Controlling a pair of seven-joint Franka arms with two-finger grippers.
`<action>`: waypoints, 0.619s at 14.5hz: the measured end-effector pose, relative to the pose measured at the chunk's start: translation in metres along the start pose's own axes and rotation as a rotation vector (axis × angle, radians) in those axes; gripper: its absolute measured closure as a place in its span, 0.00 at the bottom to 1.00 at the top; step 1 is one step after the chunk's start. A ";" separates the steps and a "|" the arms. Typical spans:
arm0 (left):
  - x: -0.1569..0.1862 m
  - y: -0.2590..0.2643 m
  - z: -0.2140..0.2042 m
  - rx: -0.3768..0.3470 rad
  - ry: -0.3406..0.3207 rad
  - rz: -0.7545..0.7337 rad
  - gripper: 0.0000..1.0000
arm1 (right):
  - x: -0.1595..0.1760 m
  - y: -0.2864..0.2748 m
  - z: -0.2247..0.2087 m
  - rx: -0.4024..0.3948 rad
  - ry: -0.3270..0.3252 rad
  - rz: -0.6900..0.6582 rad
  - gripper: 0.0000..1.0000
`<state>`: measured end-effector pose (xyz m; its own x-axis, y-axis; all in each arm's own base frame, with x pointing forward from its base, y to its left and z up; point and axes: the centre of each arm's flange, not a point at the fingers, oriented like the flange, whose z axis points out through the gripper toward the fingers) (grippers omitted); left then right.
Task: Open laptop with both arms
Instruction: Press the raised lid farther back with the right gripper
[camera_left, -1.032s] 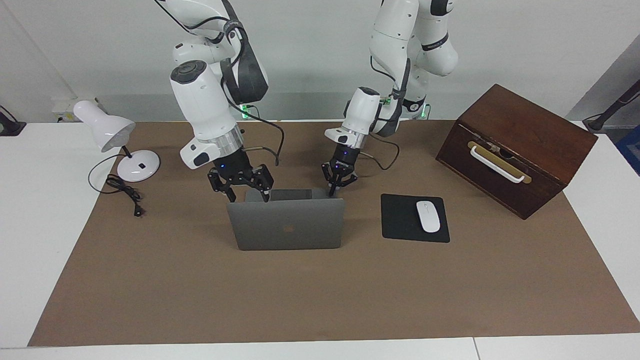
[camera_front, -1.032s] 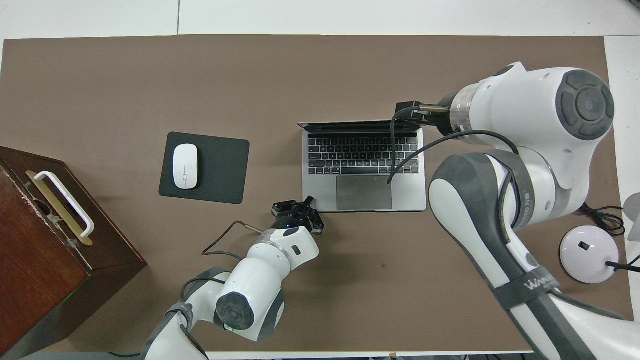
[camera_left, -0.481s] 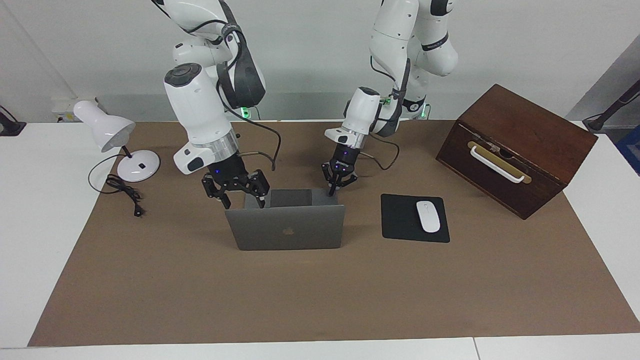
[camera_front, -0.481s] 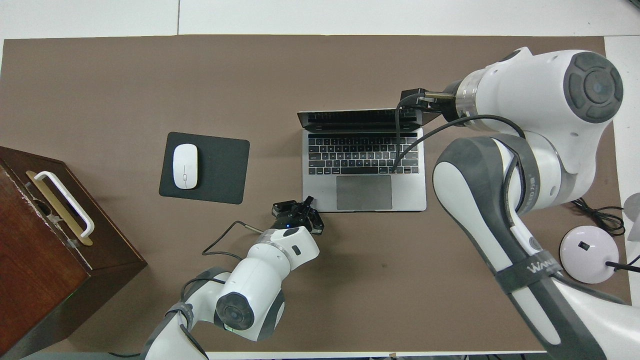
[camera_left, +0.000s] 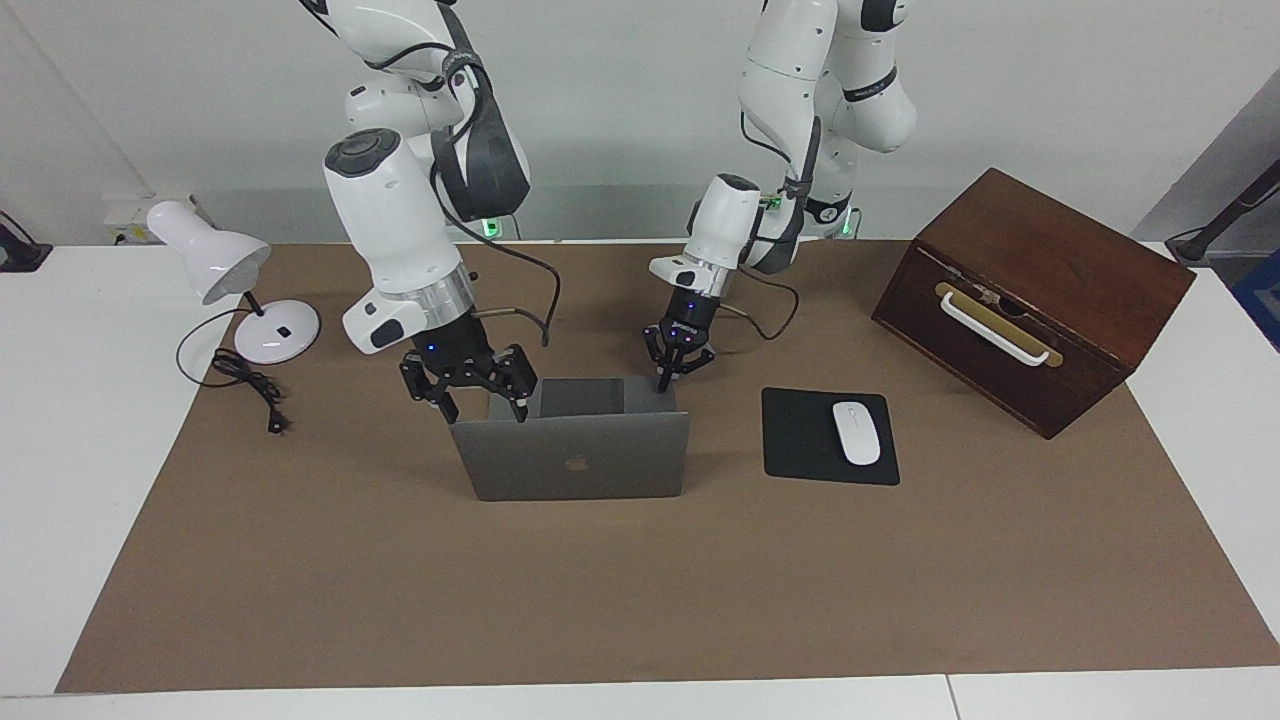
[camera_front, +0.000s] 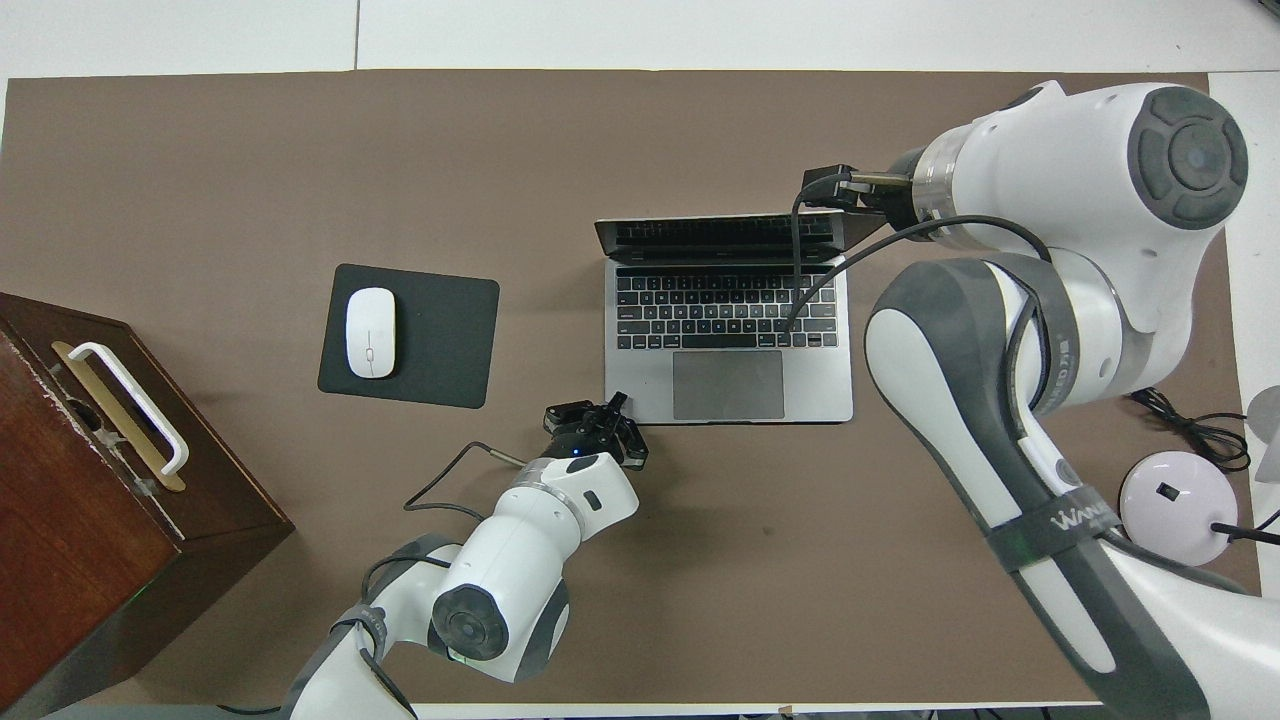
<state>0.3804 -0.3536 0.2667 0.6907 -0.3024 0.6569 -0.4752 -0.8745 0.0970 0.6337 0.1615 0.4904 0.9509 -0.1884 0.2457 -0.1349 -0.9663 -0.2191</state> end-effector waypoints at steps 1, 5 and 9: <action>0.000 0.000 0.000 0.000 0.000 0.000 0.99 | 0.001 0.000 0.000 0.000 0.001 -0.003 0.00; 0.000 0.000 0.000 0.000 0.000 0.000 0.99 | 0.003 0.004 0.003 -0.005 0.000 -0.013 0.00; 0.000 0.000 0.000 0.000 0.000 0.000 0.99 | 0.004 0.004 0.003 -0.005 0.000 -0.013 0.00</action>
<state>0.3804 -0.3536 0.2667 0.6906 -0.3024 0.6570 -0.4752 -0.8745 0.0970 0.6377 0.1572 0.4875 0.9525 -0.1763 0.2483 -0.1244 -0.9695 -0.2111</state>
